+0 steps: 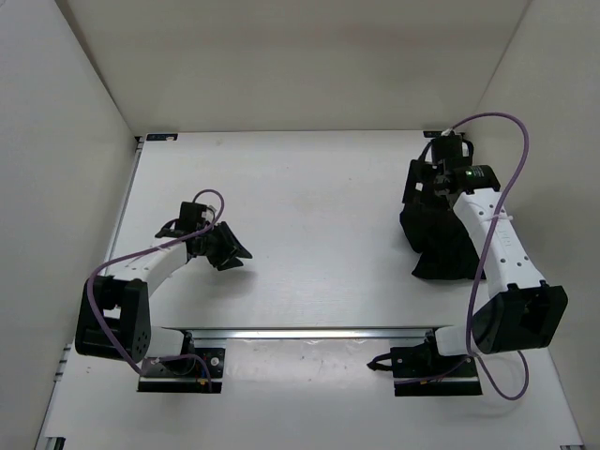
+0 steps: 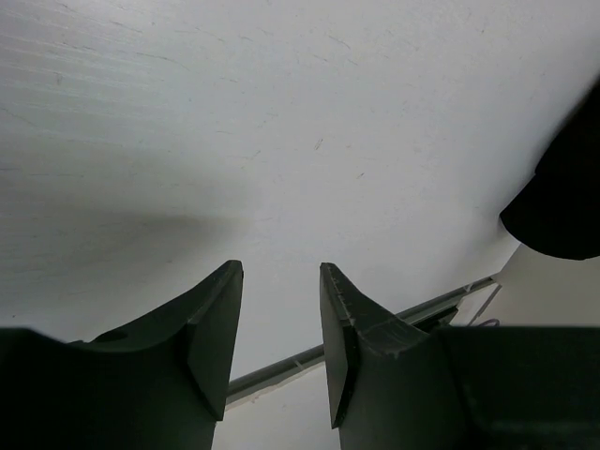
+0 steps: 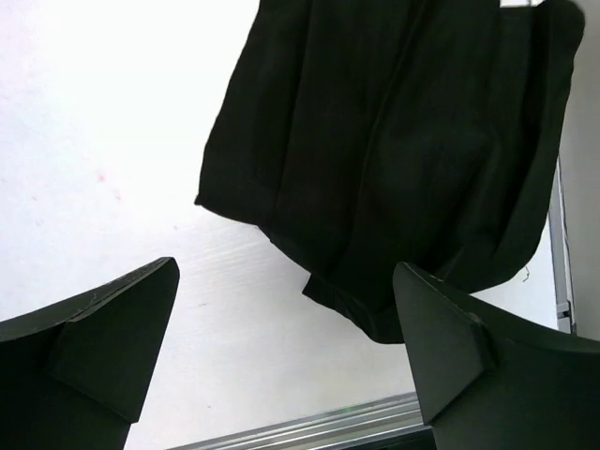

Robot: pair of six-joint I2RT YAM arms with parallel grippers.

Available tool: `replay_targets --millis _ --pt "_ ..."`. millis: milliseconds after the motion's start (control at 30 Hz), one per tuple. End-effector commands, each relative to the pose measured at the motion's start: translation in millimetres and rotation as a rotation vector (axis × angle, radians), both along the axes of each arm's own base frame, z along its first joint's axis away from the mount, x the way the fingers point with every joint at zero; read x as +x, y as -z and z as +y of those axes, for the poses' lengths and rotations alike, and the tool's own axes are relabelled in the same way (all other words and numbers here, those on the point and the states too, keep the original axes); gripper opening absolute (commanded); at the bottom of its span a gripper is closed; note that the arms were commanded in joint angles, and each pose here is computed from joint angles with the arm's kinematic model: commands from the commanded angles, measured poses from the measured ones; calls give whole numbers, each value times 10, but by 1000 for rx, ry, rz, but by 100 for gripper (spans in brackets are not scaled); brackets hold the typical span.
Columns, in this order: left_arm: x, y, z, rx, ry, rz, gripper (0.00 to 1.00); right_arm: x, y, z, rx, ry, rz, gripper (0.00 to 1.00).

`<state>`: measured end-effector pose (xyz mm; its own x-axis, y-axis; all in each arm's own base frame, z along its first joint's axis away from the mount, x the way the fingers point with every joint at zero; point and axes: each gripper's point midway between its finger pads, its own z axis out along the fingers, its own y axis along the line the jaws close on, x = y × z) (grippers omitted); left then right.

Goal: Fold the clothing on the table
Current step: Grab the skirt from the pile, then move the skirt to the center of the board

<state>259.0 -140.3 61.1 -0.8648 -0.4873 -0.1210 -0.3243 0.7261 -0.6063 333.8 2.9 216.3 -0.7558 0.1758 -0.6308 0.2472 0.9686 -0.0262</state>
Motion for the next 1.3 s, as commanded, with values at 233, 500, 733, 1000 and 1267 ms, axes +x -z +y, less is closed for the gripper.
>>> replay_targets --millis 233,500,733,1000,1267 --pt "-39 48 -54 -15 12 5 50 -47 377 -136 -3 -22 30 99" --pt "-32 4 -88 -35 17 4 50 -116 1201 -115 -16 -25 246 96" --pt "11 -28 -11 -23 1 -6 50 148 1069 278 26 -115 236 0" --pt "38 -78 -10 -25 2 -17 50 651 -574 1817 521 -584 -239 0" --pt "157 -280 176 -33 -50 -79 50 409 -1597 1773 769 -627 -444 0"
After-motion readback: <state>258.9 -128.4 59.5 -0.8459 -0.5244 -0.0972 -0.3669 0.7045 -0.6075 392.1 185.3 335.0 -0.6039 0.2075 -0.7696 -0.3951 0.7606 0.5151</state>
